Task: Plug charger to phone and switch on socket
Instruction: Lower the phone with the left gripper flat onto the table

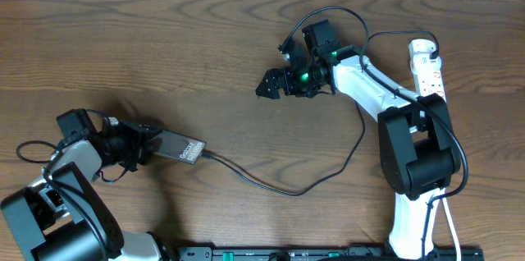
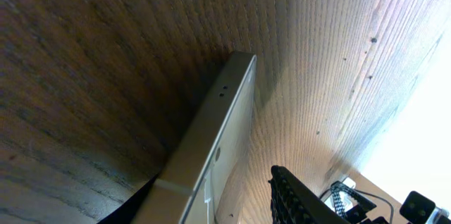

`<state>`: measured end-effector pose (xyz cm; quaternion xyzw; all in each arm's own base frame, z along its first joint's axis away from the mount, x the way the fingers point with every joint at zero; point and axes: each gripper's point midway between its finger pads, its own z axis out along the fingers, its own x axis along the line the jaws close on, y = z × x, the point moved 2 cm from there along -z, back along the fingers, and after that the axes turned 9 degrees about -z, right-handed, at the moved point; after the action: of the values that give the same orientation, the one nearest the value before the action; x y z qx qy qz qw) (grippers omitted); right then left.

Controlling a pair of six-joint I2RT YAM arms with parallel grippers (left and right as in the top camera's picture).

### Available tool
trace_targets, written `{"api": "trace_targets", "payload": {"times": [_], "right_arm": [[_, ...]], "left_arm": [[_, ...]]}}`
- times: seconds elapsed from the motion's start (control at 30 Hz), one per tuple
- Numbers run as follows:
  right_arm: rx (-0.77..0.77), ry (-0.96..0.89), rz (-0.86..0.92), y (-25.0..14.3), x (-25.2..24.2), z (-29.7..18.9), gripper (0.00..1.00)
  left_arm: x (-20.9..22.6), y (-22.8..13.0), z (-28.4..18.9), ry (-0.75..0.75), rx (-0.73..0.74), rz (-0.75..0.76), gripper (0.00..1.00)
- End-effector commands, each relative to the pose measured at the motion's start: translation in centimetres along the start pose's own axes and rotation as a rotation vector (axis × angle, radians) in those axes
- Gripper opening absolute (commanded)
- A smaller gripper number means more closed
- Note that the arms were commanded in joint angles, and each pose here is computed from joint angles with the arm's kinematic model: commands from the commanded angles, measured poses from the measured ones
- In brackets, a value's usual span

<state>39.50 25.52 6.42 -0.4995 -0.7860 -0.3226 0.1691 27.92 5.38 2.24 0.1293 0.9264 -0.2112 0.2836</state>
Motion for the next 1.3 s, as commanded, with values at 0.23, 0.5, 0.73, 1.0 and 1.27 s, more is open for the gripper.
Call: {"api": "trace_targets", "payload": {"times": [0.23, 0.5, 0.73, 1.0, 1.27], "right_arm": [[-0.002, -0.001, 0.003, 0.3, -0.1, 0.0, 0.99], [-0.002, -0.001, 0.003, 0.3, -0.1, 0.0, 0.99], [-0.002, -0.001, 0.003, 0.3, -0.1, 0.0, 0.99], [-0.002, -0.001, 0.004, 0.2, -0.1, 0.0, 0.99], [0.001, -0.001, -0.002, 0.2, -0.1, 0.0, 0.99]], "left_arm": [[6.6, 1.3, 0.3, 0.299, -0.131, -0.077, 0.43], [6.9, 1.1, 0.2, 0.312, -0.125, -0.081, 0.43], [8.1, 1.1, -0.2, 0.388, -0.145, -0.094, 0.43], [8.3, 0.9, -0.3, 0.396, -0.138, -0.1, 0.43], [9.0, 0.7, -0.6, 0.438, -0.141, -0.095, 0.44]]}}
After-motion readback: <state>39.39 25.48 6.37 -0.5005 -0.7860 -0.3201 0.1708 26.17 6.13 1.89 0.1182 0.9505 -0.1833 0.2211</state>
